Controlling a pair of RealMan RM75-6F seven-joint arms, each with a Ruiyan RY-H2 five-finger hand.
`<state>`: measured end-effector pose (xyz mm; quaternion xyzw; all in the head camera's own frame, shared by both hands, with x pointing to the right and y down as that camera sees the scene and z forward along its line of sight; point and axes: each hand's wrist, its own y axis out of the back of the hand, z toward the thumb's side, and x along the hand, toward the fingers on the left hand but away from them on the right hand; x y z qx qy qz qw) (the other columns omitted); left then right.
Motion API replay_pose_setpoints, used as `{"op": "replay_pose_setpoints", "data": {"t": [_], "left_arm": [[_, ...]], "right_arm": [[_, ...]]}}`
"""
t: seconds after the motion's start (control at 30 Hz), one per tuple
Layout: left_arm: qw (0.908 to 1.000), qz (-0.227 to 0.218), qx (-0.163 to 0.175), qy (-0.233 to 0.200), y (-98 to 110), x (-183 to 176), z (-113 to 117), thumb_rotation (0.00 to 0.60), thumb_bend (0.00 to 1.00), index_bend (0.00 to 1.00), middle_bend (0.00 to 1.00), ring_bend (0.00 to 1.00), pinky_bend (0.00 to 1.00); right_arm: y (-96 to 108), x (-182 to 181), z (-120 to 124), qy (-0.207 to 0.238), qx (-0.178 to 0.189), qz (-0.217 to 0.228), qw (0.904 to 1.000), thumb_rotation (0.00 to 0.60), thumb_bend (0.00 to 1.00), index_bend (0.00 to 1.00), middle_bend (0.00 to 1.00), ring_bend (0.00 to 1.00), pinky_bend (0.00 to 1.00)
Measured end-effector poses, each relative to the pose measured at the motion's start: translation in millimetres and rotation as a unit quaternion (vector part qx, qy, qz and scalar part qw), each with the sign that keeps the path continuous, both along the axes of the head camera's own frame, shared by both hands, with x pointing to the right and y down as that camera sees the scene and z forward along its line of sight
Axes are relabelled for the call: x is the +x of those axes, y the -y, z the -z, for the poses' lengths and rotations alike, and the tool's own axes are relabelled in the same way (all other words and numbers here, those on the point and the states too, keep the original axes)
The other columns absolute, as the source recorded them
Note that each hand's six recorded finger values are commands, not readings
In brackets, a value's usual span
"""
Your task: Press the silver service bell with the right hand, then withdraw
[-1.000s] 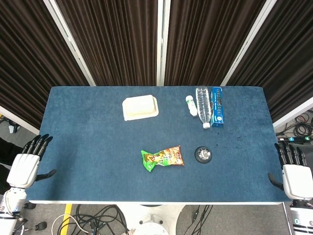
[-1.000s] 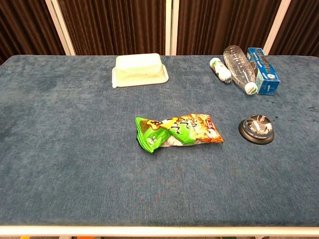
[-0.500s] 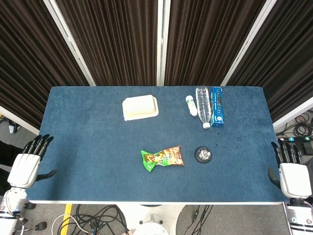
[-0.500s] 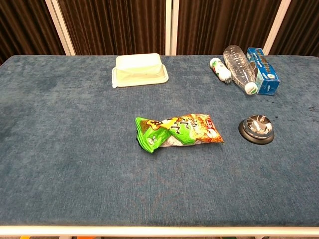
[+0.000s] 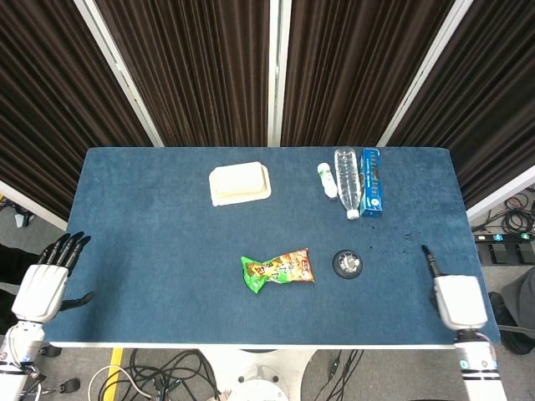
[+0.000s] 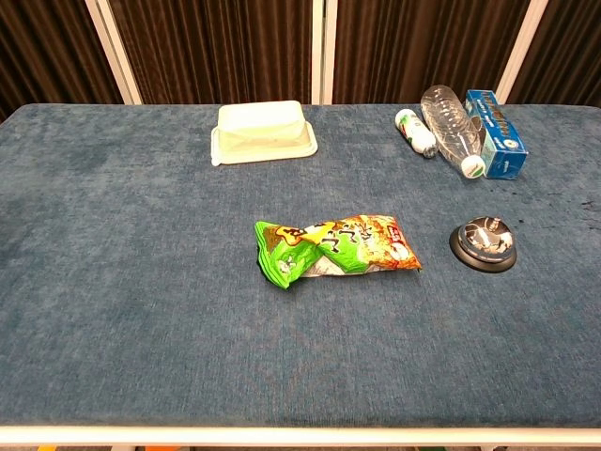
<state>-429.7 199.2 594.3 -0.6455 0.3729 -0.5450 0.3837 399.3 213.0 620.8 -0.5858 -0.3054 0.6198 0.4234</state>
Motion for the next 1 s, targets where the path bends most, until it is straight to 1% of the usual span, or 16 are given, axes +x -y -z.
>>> {"op": "replay_pose_setpoints", "data": {"t": [0.23, 0.37, 0.53, 0.73, 1.0], "left_arm": [[1.0, 0.001, -0.003, 0.002, 0, -3, -1, 0.6, 0.02, 0.07, 0.04, 0.0, 0.15], [1.0, 0.005, -0.004, 0.003, 0, -7, -2, 0.6, 0.02, 0.07, 0.04, 0.0, 0.15], [0.9999, 0.008, -0.004, 0.005, -1, -11, -2, 0.6, 0.02, 0.07, 0.04, 0.0, 0.15], [0.9999, 0.013, -0.004, 0.007, -1, -16, -2, 0.6, 0.02, 0.07, 0.04, 0.0, 0.15], [0.9998, 0.017, -0.008, 0.007, -2, -20, -4, 0.6, 0.02, 0.07, 0.04, 0.0, 0.15]], "right_arm": [[-11, -42, -44, -0.01, -0.059, 0.059, 0.9965, 0.6, 1.0, 0.05, 0.92, 0.88, 0.81], [-12, -59, -61, -0.014, -0.075, 0.08, 0.9939, 0.6, 1.0, 0.05, 0.92, 0.88, 0.81], [-6, -71, -71, -0.016, -0.079, 0.092, 0.9925, 0.6, 1.0, 0.05, 0.92, 0.88, 0.81], [-1, -80, -76, -0.016, -0.082, 0.098, 0.9917, 0.6, 1.0, 0.05, 0.93, 0.88, 0.81], [-7, -84, -88, -0.024, -0.107, 0.096, 0.9893, 0.6, 1.0, 0.05, 0.93, 0.88, 0.81]]}}
